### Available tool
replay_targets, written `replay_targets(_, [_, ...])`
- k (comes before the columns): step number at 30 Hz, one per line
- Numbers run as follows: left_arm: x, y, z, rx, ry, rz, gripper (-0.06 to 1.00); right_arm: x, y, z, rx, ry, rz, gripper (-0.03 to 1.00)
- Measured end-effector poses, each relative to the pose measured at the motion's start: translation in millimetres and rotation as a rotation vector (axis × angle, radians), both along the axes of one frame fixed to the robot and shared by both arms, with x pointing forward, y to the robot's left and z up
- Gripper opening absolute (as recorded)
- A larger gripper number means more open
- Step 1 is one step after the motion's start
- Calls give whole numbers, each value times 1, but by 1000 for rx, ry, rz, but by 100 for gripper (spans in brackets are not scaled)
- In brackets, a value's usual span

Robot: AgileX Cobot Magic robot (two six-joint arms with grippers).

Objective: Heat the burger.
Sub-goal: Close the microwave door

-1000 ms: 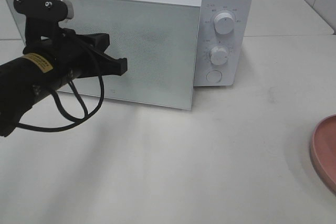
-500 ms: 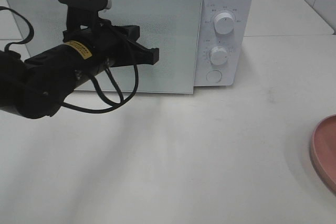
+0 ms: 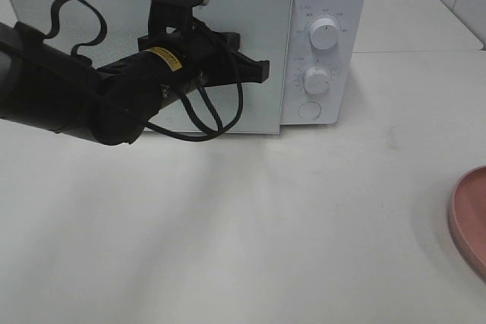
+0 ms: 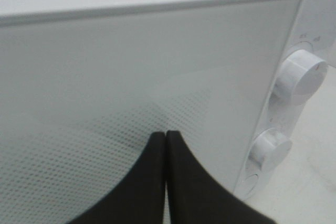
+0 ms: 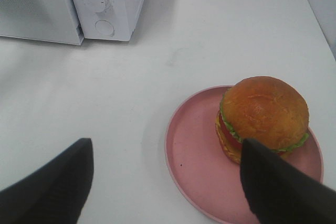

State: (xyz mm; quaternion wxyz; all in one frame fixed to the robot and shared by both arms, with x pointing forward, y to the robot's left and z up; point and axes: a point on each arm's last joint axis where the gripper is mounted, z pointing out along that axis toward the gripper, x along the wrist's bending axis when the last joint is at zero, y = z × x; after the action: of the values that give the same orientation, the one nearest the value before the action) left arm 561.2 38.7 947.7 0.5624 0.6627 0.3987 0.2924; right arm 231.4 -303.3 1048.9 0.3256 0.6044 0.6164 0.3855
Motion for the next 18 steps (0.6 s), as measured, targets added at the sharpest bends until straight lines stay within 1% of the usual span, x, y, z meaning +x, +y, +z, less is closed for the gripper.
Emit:
replay_targets(4, [3,-6,-2,10,3,-17,0,0,0,0,0,0,0,75])
replay_targets(14, [11,-19,-7,10,6,-29,0,0,0,0,0,0,0,75])
replay_targets(18, [20,-25,-4,-10,-1,-20,0,0,0,0,0,0,0,75])
